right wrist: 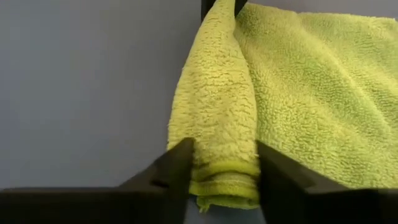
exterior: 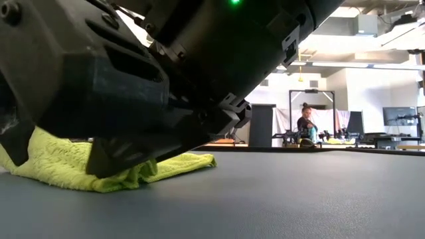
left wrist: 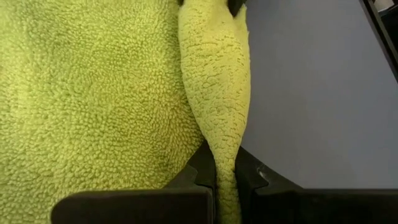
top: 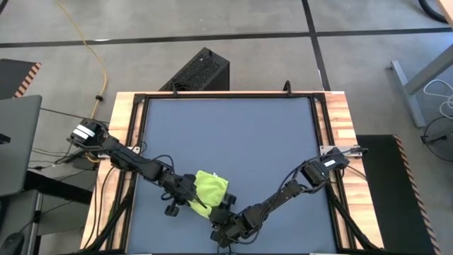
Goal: Roll towel
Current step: Roll the green towel
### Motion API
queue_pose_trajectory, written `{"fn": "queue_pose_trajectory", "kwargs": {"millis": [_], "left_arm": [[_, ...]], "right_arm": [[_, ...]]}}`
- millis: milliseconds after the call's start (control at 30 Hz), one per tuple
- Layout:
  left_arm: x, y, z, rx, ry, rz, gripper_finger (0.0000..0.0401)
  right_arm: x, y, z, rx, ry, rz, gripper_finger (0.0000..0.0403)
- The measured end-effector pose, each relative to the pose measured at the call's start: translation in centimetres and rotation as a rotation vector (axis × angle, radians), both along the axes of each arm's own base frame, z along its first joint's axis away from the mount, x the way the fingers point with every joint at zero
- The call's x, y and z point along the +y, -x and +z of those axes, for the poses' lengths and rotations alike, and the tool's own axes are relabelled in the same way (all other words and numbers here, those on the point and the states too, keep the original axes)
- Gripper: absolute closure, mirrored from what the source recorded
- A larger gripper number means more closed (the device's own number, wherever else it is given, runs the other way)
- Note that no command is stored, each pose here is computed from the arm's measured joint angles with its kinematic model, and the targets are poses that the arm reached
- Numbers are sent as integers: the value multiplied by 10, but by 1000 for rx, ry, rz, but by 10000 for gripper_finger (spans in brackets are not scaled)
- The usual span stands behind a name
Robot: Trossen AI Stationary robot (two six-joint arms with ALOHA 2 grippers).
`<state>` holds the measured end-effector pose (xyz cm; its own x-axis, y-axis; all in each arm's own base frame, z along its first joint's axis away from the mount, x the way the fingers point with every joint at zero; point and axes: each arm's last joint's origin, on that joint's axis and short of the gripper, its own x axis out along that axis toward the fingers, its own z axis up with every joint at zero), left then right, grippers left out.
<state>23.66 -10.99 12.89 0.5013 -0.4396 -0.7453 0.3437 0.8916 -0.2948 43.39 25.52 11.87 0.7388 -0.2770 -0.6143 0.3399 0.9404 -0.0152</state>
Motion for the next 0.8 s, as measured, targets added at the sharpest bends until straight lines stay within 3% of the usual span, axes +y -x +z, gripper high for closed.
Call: {"fn": "queue_pose_trajectory", "kwargs": {"millis": [233, 600, 800], "left_arm": [[0, 0, 0, -1, -2, -1, 401], [0, -1, 1, -21, -13, -11, 401], [-1, -1, 1, -14, 0, -28, 401]], "right_arm": [[2, -1, 4, -8, -35, -20, 376], [15, 3, 33, -14, -23, -104, 372], [21, 2, 24, -49, -224, -89, 377]]}}
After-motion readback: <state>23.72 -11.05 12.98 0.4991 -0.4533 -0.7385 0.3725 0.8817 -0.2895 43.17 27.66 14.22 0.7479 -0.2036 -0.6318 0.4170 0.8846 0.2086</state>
